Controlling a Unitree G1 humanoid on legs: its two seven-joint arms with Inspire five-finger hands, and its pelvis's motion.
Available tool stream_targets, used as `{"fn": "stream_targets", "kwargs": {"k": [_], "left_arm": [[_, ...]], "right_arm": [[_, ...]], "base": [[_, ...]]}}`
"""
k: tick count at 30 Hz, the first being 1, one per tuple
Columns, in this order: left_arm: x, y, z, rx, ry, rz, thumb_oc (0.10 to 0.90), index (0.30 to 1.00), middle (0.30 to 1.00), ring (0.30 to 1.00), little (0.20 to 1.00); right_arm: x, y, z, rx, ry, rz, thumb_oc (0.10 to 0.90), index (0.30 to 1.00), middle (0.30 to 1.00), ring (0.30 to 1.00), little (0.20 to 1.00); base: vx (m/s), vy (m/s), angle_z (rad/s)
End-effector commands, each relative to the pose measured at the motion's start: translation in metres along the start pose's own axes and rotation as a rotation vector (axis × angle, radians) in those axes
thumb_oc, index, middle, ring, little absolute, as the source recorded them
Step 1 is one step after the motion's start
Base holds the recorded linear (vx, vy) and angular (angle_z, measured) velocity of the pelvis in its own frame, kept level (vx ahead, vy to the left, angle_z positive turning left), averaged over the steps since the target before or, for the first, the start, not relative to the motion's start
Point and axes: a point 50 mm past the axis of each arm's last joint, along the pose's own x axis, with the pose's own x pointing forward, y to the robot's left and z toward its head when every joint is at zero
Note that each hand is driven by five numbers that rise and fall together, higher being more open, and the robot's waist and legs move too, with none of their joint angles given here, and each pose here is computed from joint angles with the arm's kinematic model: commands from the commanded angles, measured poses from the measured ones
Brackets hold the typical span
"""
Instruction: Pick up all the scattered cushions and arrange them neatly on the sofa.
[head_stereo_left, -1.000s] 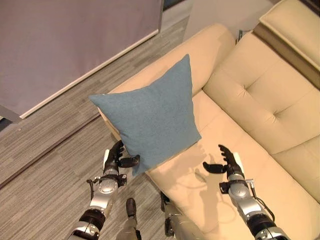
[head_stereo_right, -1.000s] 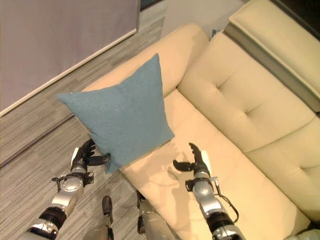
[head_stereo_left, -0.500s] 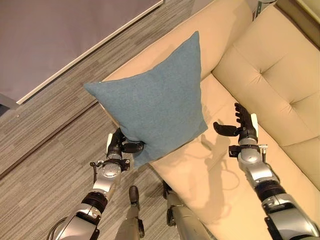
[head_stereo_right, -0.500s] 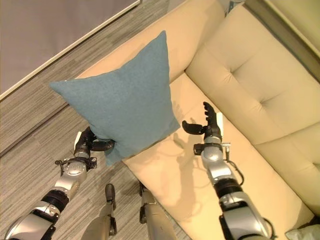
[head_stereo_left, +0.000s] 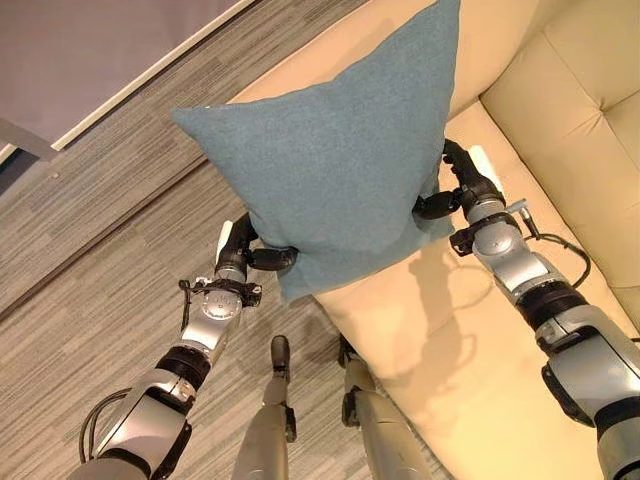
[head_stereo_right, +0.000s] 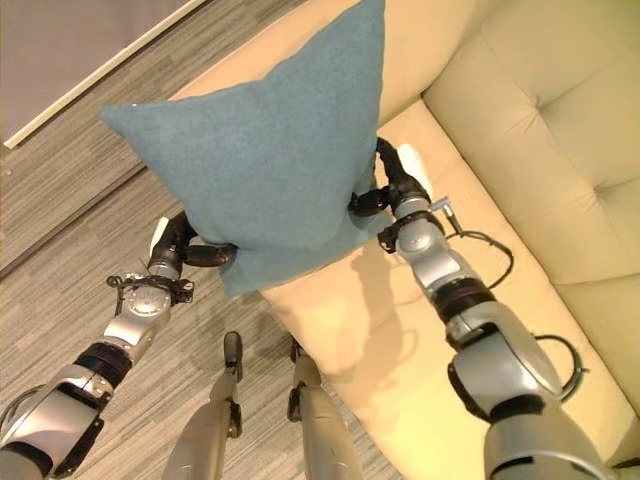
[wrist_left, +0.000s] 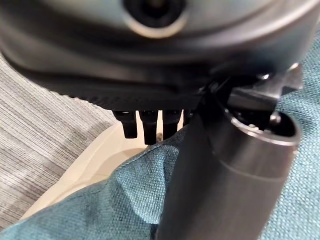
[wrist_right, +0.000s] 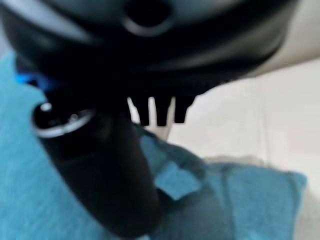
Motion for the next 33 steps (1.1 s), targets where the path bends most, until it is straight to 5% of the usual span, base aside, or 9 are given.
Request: {"fn": "stream_targets", "kwargs": {"k": [1, 3, 4, 5, 6, 18, 33], "left_arm": [[0.025, -0.024, 0.088, -0.049, -0.308, -0.036, 0.8, 0.9, 0.9, 0.9, 0.9], [0.027, -0.036, 0.095, -0.117, -0.308, -0.023, 0.8, 0.9, 0.9, 0.9, 0.9], [0.028, -0.037, 0.101, -0.199, -0.31, -0.002, 0.455, 0.382, 0.382, 0.382, 0.382], [0.028, -0.038, 0.104, -0.217, -0.322, 0.0, 0.4, 0.3, 0.3, 0.3, 0.3], [0.027, -0.039, 0.107, -0.227, -0.337, 0.0, 0.4, 0.3, 0.3, 0.3, 0.3], [0.019, -0.037, 0.11, -0.334, -0.374, 0.024, 0.4, 0.3, 0.3, 0.3, 0.3], [-0.062, -0.034, 0.02, -0.482, -0.233, -0.061, 0.4, 0.3, 0.3, 0.3, 0.3]], "right_arm": [[0.008, 0.021, 0.057, 0.045, -0.208, 0.049, 0.8, 0.9, 0.9, 0.9, 0.9], [0.005, 0.047, 0.077, 0.159, -0.245, 0.101, 0.8, 0.9, 0.9, 0.9, 0.9], [0.004, 0.051, 0.084, 0.203, -0.257, 0.099, 0.543, 0.514, 0.514, 0.514, 0.514], [0.002, 0.055, 0.086, 0.244, -0.26, 0.1, 0.438, 0.356, 0.356, 0.356, 0.356], [0.002, 0.055, 0.089, 0.267, -0.27, 0.097, 0.4, 0.3, 0.3, 0.3, 0.3], [-0.013, 0.05, 0.077, 0.534, -0.286, 0.01, 0.4, 0.3, 0.3, 0.3, 0.3], [-0.118, 0.085, -0.023, 0.944, -0.089, -0.002, 0.4, 0.3, 0.3, 0.3, 0.3]], "base": [[0.0, -0.045, 0.02], [0.0, -0.036, -0.01], [0.0, 0.0, 0.0], [0.0, 0.0, 0.0], [0.0, -0.006, 0.05], [0.0, 0.003, 0.03], [0.08, 0.004, -0.07]]}}
